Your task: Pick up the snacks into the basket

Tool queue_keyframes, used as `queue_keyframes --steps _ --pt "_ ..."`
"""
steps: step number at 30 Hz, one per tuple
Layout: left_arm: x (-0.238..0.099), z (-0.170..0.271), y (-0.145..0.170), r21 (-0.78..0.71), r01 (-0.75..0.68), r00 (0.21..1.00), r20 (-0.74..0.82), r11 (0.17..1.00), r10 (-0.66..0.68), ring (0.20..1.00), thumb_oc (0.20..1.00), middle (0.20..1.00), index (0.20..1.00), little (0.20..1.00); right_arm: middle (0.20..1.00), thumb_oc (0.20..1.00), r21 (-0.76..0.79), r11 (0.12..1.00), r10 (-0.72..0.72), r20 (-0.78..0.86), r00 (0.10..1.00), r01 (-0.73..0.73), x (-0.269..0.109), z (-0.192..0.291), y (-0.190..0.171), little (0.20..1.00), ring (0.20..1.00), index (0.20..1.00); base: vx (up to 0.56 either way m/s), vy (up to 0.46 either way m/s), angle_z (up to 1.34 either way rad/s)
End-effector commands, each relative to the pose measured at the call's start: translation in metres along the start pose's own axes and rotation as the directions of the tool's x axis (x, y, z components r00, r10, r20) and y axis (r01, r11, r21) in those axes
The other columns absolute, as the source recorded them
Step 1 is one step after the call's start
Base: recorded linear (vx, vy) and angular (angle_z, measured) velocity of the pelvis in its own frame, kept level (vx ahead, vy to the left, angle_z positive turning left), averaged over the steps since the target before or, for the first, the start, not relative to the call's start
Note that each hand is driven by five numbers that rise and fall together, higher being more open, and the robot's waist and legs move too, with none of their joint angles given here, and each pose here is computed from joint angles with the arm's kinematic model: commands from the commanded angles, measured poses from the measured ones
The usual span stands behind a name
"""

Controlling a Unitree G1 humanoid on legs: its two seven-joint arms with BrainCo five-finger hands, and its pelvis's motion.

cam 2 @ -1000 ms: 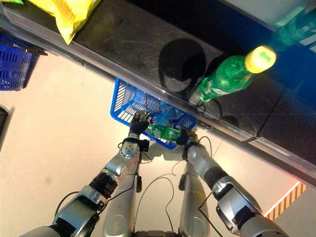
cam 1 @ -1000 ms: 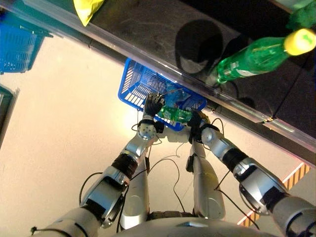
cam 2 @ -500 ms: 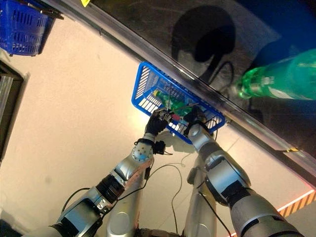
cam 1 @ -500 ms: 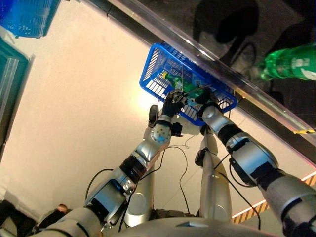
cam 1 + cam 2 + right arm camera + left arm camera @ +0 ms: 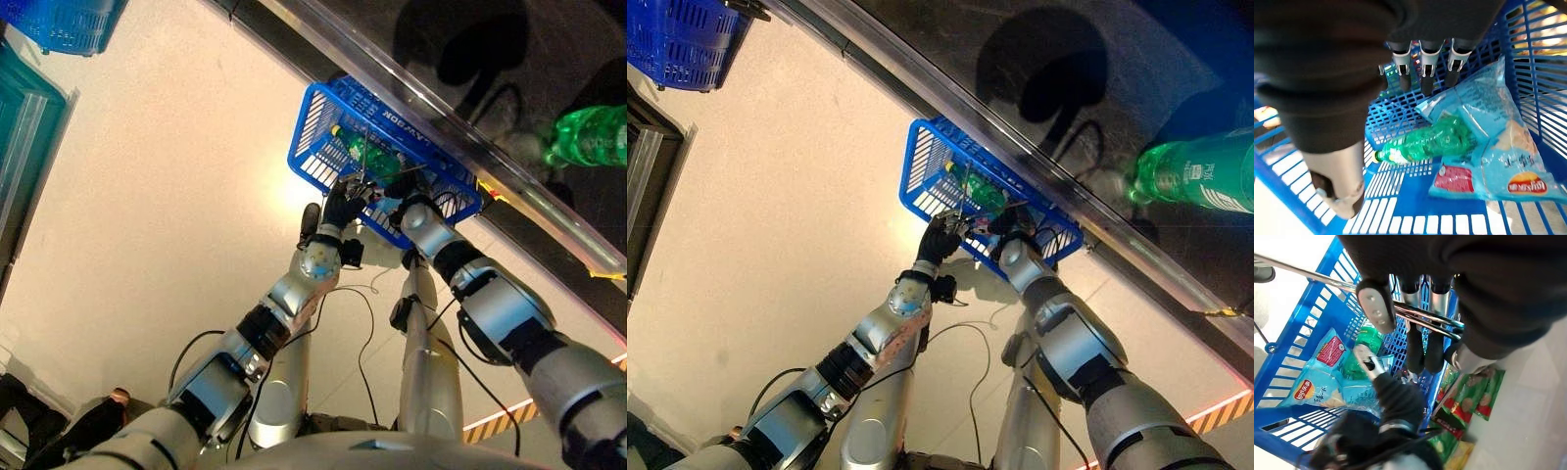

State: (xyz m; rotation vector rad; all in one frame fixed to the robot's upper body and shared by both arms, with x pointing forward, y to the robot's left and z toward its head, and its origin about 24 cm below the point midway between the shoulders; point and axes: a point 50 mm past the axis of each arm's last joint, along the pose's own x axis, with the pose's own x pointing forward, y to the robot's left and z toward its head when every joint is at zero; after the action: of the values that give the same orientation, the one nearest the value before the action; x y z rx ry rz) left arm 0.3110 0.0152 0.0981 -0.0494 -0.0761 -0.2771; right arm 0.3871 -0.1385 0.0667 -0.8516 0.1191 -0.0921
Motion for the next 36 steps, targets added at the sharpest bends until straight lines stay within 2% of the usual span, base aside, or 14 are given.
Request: queue_keyframes --steps 1,9,10,11,15,18,20,22,23,24,25,26,30,36 --pt "0.0 0.052 -0.033 -0.128 0.139 0.968 0.226 0.982 -0.107 0.2 0.2 0.2 0.2 0.2 1.0 1.0 0.025 0.999 0.025 0.012 1.0 -0.025 -0.003 0.003 0.009 1.0 1.0 1.0 0.0 0.001 0.06" --pt "0.007 -0.003 0.029 0.014 -0.133 0.991 0.029 0.991 0.132 0.2 0.2 0.2 0.2 0.2 1.0 1.0 0.09 0.974 0.209 -0.014 0.978 -0.207 -0.045 -0.038 0.06 1.0 1.0 1.0 0.01 -0.003 0.05" --pt "0.003 -0.026 0.052 0.082 -0.211 0.975 -0.053 0.974 0.215 0.2 0.2 0.2 0.2 0.2 1.0 1.0 0.104 0.97 0.226 -0.057 0.972 -0.219 -0.054 -0.057 0.062 1.0 1.0 1.0 0.0 0.0 0.0" --pt "0.003 -0.025 0.052 0.082 -0.211 0.975 -0.051 0.974 0.215 0.2 0.2 0.2 0.2 0.2 1.0 1.0 0.104 0.97 0.225 -0.056 0.973 -0.218 -0.053 -0.057 0.062 1.0 1.0 1.0 0.04 -0.014 -0.04" --pt "-0.018 -0.065 0.105 0.18 -0.344 0.905 -0.196 0.921 0.377 0.2 0.2 0.2 0.2 0.2 1.0 1.0 0.122 0.959 0.273 -0.155 0.949 -0.256 -0.073 -0.098 0.063 1.0 1.0 1.0 0.04 -0.022 -0.07" --pt "-0.03 -0.084 0.119 0.243 -0.353 0.87 -0.269 0.903 0.413 0.2 0.2 0.2 0.2 0.2 1.0 1.0 0.12 0.959 0.277 -0.189 0.942 -0.258 -0.081 -0.112 0.062 1.0 1.0 1.0 0.04 -0.032 -0.09" --pt "-0.06 -0.118 0.144 0.408 -0.339 0.78 -0.383 0.848 0.496 0.2 0.2 0.2 0.2 0.2 1.0 1.0 0.152 0.956 0.285 -0.301 0.91 -0.25 -0.101 -0.143 0.065 1.0 1.0 1.0 0.13 -0.051 -0.12" --pt "-0.089 -0.147 0.154 0.47 -0.31 0.682 -0.495 0.826 0.538 0.2 0.2 0.2 0.2 0.2 1.0 1.0 0.175 0.954 0.294 -0.397 0.869 -0.243 -0.118 -0.167 0.069 1.0 1.0 1.0 0.17 -0.048 -0.18" --pt "-0.107 -0.163 0.155 0.474 -0.291 0.625 -0.563 0.831 0.54 0.2 0.2 0.2 0.2 0.2 1.0 1.0 0.188 0.951 0.305 -0.447 0.841 -0.245 -0.127 -0.178 0.072 1.0 1.0 1.0 0.11 -0.032 -0.24" --pt "-0.107 -0.163 0.155 0.474 -0.29 0.625 -0.563 0.831 0.54 0.2 0.2 0.2 0.2 0.2 1.0 1.0 0.188 0.951 0.305 -0.447 0.841 -0.245 -0.127 -0.178 0.072 1.0 1.0 1.0 0.16 -0.048 -0.27" --pt "-0.133 -0.181 0.155 0.492 -0.255 0.546 -0.637 0.832 0.544 0.2 0.2 0.2 0.2 0.2 1.0 1.0 0.232 0.948 0.314 -0.561 0.766 -0.219 -0.149 -0.203 0.075 1.0 1.0 1.0 0.12 -0.033 -0.2" --pt "-0.133 -0.181 0.155 0.492 -0.255 0.546 -0.637 0.832 0.544 0.2 0.2 0.2 0.2 0.2 1.0 1.0 0.232 0.948 0.314 -0.562 0.765 -0.219 -0.149 -0.203 0.075 1.0 1.0 1.0 0.17 -0.055 -0.05" --pt "-0.202 -0.216 0.146 0.527 -0.135 0.362 -0.762 0.839 0.536 0.2 0.2 0.2 0.2 0.2 1.0 1.0 0.263 0.946 0.323 -0.794 0.515 -0.187 -0.218 -0.254 0.081 1.0 1.0 1.0 0.18 -0.072 -0.02" --pt "-0.246 -0.233 0.127 0.46 -0.128 0.246 -0.844 0.879 0.477 0.2 0.2 0.2 0.2 0.2 1.0 1.0 0.312 0.939 0.344 -0.842 0.415 -0.146 -0.251 -0.262 0.092 1.0 1.0 1.0 0.11 -0.053 -0.01"
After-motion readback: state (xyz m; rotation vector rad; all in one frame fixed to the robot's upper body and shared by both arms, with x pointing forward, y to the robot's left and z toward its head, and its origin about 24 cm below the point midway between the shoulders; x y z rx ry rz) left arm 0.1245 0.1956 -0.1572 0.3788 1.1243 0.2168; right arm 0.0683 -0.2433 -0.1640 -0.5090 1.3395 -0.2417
